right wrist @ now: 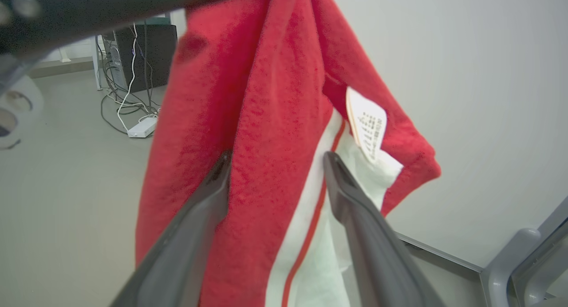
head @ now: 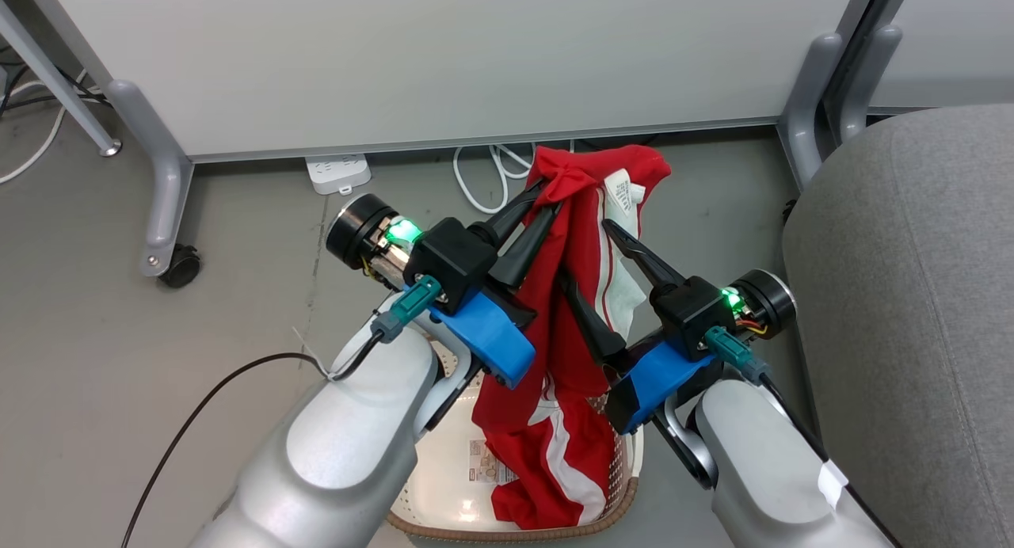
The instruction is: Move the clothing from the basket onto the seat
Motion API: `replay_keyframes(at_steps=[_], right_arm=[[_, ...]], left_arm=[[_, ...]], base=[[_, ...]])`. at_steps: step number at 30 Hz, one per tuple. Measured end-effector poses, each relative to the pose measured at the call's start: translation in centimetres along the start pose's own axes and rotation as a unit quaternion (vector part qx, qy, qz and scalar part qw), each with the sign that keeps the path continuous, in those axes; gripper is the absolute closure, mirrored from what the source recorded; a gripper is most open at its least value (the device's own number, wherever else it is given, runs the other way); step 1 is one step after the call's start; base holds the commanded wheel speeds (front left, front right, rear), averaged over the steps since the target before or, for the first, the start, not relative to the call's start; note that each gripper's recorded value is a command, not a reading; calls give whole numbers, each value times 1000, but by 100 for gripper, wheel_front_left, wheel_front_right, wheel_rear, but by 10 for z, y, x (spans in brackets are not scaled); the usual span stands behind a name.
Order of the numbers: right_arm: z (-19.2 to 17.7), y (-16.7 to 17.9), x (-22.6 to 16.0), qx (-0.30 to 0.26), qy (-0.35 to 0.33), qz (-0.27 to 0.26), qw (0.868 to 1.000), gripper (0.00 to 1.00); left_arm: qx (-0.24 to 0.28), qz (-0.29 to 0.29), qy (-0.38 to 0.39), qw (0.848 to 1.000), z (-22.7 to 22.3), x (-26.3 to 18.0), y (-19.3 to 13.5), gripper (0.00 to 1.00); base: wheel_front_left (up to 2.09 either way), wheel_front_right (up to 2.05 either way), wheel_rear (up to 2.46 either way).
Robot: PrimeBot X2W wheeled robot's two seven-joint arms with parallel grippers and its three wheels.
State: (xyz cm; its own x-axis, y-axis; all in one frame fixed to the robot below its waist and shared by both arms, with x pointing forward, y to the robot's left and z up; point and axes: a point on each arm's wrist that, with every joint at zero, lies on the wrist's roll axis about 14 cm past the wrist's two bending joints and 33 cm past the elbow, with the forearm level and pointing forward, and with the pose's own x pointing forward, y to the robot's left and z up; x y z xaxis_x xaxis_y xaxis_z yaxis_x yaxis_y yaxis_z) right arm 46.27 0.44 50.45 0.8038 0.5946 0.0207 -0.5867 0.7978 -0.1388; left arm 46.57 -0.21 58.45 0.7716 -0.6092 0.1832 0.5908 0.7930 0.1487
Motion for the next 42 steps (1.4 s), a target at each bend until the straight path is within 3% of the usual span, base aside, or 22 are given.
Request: replay_keyframes(at_steps=[11,12,13,39,40,41,42], right_arm=[[-22,-1,12,11,33,6,999,0],[-24,0,12,14,36,6,999,70],[-25,1,12,15,38,7,999,100],[-23,0,11,16,40,7,999,100],[-23,0,11,17,40,7,999,100],[-23,0,11,18,40,6,999,100],[-23,0,11,19,39,6,999,100]], left_arm=[[-4,-13,-9,1000,4,1,-8,100],[-4,-14,-9,1000,5,1,-9,100],[-5,-14,-10,1000,5,1,-9,100],[-6,-13,-10,1000,7,1,-12,100],[-6,-13,-10,1000,7,1,-12,16],[-5,-10,-10,1000,8,1,-11,0],[-5,-9,-11,1000,8,1,-11,0]], base=[[0,0,0],[0,0,0],[0,0,0],[0,0,0],[0,0,0],[0,0,0],[0,0,0]])
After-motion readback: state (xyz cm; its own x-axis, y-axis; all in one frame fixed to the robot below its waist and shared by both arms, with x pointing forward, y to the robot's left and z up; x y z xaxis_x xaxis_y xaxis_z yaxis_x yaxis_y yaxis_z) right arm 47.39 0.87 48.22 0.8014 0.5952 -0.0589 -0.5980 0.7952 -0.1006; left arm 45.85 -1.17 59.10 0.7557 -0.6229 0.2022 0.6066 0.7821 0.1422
